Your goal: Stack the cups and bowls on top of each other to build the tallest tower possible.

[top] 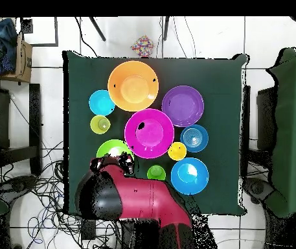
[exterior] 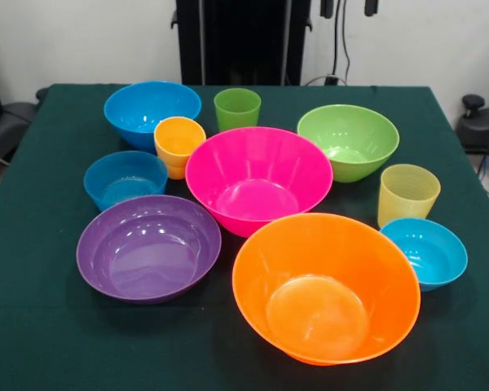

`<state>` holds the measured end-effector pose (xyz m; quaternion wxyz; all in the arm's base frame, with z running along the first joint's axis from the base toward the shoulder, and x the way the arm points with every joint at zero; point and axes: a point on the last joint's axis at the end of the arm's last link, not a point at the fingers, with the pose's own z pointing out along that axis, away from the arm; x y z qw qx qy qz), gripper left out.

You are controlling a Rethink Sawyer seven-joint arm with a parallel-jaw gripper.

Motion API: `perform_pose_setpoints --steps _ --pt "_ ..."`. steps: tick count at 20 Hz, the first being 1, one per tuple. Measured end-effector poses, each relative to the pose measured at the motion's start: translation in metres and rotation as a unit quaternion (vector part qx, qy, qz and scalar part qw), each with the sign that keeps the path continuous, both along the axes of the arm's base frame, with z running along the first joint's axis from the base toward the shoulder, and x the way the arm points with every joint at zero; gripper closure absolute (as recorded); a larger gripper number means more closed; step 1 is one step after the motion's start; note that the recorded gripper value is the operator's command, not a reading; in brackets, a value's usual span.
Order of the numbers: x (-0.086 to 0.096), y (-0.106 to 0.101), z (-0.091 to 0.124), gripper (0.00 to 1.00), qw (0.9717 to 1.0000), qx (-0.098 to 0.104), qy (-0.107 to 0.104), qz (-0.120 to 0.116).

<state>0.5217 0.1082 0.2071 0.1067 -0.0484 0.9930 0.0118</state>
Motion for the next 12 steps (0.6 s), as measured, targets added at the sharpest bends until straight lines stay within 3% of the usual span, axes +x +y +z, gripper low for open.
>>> perform_pose_setpoints --steps 4,12 --pt "0.005 -0.003 -0.022 0.0 1.0 0.0 0.007 0.006" --pt "0.012 -0.002 -0.09 0.0 0.9991 -0.006 -0.018 0.038"
